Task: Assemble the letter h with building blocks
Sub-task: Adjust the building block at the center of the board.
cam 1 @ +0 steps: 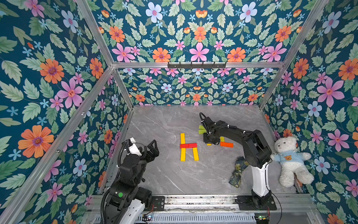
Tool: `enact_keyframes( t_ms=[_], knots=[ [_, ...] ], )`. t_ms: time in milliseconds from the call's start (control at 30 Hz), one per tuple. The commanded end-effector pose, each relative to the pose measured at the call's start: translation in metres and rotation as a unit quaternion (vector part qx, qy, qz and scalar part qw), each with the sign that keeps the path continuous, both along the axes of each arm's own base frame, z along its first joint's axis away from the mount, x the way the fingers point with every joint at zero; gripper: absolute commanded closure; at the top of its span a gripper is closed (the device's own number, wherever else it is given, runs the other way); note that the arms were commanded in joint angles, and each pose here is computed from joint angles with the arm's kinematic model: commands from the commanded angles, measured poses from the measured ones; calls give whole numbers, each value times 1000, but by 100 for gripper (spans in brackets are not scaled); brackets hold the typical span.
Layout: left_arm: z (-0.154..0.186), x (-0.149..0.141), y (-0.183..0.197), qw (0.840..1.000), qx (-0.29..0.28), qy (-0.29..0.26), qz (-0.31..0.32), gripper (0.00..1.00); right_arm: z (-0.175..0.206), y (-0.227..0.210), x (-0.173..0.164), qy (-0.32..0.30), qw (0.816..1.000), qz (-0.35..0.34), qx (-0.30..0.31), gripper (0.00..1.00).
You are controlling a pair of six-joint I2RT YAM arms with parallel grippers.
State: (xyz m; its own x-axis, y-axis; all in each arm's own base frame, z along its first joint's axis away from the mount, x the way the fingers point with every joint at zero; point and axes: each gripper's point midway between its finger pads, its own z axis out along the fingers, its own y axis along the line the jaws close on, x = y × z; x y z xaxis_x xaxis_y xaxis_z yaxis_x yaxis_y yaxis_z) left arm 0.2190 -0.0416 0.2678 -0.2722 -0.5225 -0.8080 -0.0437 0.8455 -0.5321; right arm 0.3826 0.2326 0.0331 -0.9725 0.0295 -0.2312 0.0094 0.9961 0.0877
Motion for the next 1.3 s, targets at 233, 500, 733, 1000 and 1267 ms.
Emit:
enact_keyframes(
  t_ms=[233,500,733,1000,1267],
  knots=[
    [4,1,2,1000,-4,-8,6,0,-11,8,-11,34,999,22,-1,77],
    [3,2,1,1000,-3,-6,5,0,-13,24,19,30,999,32,-5,76],
    [3,1,2,1000,-2,-6,8,0,-14,26,25,34,999,25,-9,76],
    [2,2,1,1000,-6,-7,4,0,-11,16,7,33,999,9,-3,75],
    [4,0,2,1000,-5,-10,5,0,-16,17,3,35,999,8,-7,69]
  ],
)
